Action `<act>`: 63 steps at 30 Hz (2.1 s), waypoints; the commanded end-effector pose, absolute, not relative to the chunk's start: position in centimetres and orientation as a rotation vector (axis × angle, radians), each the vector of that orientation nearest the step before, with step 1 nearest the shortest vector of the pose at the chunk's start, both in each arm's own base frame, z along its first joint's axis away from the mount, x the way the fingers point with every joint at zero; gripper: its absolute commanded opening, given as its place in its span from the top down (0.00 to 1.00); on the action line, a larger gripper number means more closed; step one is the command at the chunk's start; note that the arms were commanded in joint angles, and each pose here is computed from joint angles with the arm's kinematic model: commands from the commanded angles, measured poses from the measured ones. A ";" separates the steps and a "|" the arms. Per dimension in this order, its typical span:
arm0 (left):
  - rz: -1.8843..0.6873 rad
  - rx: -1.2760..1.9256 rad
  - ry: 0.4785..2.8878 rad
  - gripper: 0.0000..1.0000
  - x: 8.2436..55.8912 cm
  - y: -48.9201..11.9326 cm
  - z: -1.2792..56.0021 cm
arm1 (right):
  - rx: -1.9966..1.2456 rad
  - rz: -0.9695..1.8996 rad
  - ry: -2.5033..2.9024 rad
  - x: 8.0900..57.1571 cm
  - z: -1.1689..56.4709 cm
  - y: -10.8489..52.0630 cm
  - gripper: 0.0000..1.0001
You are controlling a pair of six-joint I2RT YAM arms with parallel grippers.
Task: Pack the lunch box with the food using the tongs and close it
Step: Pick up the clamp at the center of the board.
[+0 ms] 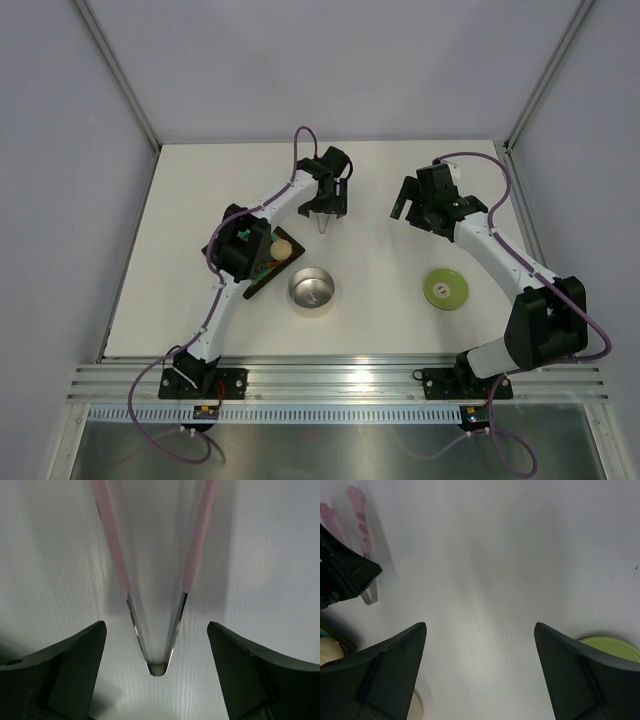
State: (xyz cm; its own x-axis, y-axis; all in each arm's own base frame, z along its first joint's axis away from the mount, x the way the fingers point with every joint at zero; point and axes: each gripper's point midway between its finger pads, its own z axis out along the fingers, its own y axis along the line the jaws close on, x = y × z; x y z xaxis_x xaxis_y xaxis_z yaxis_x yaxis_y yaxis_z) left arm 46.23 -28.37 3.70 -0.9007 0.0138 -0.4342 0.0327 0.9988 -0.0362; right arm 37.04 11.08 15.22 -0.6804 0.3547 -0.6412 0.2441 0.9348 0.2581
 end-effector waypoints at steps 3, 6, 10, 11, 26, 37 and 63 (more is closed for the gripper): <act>-0.110 0.019 2.649 0.18 47.6 -29.8 3.8 | 0.434 0.192 2.271 37.5 16.8 10.6 0.03; -0.102 0.022 2.667 0.21 47.5 -29.5 2.8 | 0.431 0.193 2.271 37.5 16.9 10.6 0.03; -0.099 0.014 2.671 0.30 47.7 -29.2 2.5 | 0.433 0.193 2.277 37.2 16.6 10.5 0.03; -0.099 0.012 2.668 0.30 47.8 -29.1 2.6 | 0.434 0.193 2.275 37.1 16.5 10.6 0.03; -0.142 0.006 2.619 0.34 49.0 -28.8 4.8 | 0.423 0.230 2.287 36.9 16.5 11.1 0.03; -0.155 0.006 2.675 0.38 47.7 -28.7 3.4 | 0.422 0.254 2.302 36.9 16.1 11.6 0.03; -0.102 0.132 2.604 0.95 45.2 -26.9 8.9 | 0.434 0.284 2.293 36.5 16.6 11.7 0.03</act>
